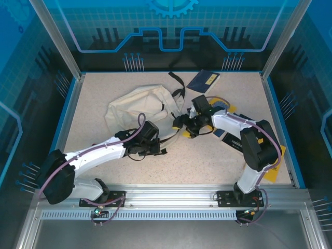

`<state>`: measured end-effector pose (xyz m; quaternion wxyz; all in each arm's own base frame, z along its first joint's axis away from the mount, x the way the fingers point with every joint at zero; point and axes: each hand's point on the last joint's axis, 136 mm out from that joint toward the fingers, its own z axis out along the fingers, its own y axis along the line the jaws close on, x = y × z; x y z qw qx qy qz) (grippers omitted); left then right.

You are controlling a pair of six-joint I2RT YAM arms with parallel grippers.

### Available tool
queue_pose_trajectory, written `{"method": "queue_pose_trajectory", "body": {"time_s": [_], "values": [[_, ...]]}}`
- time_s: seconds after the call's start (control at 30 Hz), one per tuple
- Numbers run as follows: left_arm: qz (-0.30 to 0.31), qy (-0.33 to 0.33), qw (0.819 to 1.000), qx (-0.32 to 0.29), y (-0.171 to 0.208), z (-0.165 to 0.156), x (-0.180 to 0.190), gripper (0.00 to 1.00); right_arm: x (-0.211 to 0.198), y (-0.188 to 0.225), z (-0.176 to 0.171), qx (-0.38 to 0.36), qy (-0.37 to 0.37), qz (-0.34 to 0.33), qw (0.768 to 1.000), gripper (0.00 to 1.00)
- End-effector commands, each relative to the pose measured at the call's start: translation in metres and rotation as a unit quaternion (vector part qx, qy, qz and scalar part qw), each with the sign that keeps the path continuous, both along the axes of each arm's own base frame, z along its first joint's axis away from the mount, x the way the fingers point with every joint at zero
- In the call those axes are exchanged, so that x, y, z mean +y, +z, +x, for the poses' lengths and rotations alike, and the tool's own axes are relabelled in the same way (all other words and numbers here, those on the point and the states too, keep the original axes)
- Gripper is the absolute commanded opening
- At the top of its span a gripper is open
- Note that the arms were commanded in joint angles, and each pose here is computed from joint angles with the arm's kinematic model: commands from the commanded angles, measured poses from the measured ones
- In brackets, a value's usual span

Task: Pack the student bag
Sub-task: Unzip the student bag at the center of the table.

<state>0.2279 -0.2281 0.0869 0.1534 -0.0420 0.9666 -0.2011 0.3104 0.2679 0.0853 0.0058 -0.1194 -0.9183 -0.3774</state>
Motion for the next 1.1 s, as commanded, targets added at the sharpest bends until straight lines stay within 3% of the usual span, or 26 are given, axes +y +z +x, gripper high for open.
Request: {"method": "queue_pose_trajectory", "body": {"time_s": [0.0, 0.43, 0.6, 0.7, 0.9, 1.07], "values": [[-0.036, -0.026, 0.999, -0.013, 0.014, 0.008, -0.019, 0.00, 0.031, 0.008, -0.010, 0.012, 0.005, 0.044, 0.999, 0.68], [-0.006, -0.030, 1.000, -0.002, 0.013, 0.005, -0.011, 0.00, 0.042, -0.027, -0.005, 0.040, -0.025, 0.017, 0.999, 0.52], [0.023, -0.028, 0.999, 0.011, 0.009, 0.001, 0.003, 0.00, 0.029, -0.038, 0.006, 0.035, -0.048, -0.009, 0.998, 0.28], [0.051, -0.038, 0.998, 0.026, 0.006, -0.006, 0.018, 0.00, 0.011, -0.044, 0.017, 0.025, -0.069, -0.036, 0.997, 0.19], [0.123, -0.036, 0.990, 0.062, 0.000, -0.019, 0.062, 0.00, -0.024, -0.052, 0.032, 0.005, -0.081, -0.097, 0.992, 0.14], [0.126, -0.012, 0.990, 0.070, 0.001, -0.014, 0.078, 0.00, -0.041, -0.054, 0.042, -0.003, -0.090, -0.121, 0.988, 0.16]]}}
